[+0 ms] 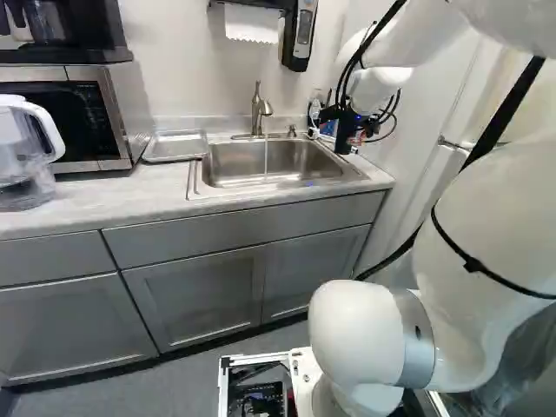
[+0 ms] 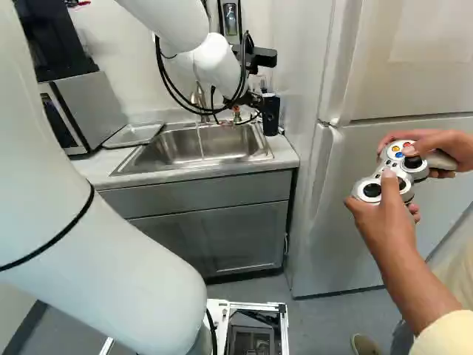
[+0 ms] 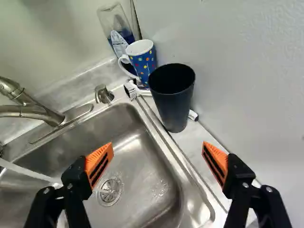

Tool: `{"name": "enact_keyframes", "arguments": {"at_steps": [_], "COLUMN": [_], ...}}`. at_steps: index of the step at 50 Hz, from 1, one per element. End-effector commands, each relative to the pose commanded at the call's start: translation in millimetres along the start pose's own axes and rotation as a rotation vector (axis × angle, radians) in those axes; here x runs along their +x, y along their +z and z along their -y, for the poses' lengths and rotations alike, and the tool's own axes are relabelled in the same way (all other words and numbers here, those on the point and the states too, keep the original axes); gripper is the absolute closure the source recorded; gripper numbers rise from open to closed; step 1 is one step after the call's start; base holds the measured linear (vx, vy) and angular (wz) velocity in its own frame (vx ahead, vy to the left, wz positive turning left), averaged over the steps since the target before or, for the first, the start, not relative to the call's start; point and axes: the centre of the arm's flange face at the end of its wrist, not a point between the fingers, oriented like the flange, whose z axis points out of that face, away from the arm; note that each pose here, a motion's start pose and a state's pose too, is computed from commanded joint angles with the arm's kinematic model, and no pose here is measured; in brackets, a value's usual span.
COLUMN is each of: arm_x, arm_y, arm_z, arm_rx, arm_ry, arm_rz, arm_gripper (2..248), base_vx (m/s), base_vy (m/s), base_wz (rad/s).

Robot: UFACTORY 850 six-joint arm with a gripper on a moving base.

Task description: Rinse the cup and place it in the tray

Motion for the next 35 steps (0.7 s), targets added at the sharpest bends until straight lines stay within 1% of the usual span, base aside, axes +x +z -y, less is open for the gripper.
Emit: {"name": "enact_keyframes", "arguments": {"at_steps": [11, 15, 23, 35], "arm_x": [-6.4, -5.5, -1.8, 9.2], "arm_y": [10, 11, 14, 28], "arm_z": [-1.7, -1.5, 0.0, 5.1], "arm_rx": [-0.004, -0.003, -0.001, 0.004], "arm_ry": [0.043, 0.059, 0.089, 0.134], "arm_rz": [0.008, 0.002, -0.01, -0.026], "arm_gripper": [3, 3, 3, 3], "base_vx": [0.0, 0.0, 0.0, 0.0], "base_vy": [0.0, 0.0, 0.0, 0.0], "base_wz": [0.0, 0.0, 0.0, 0.0]}}
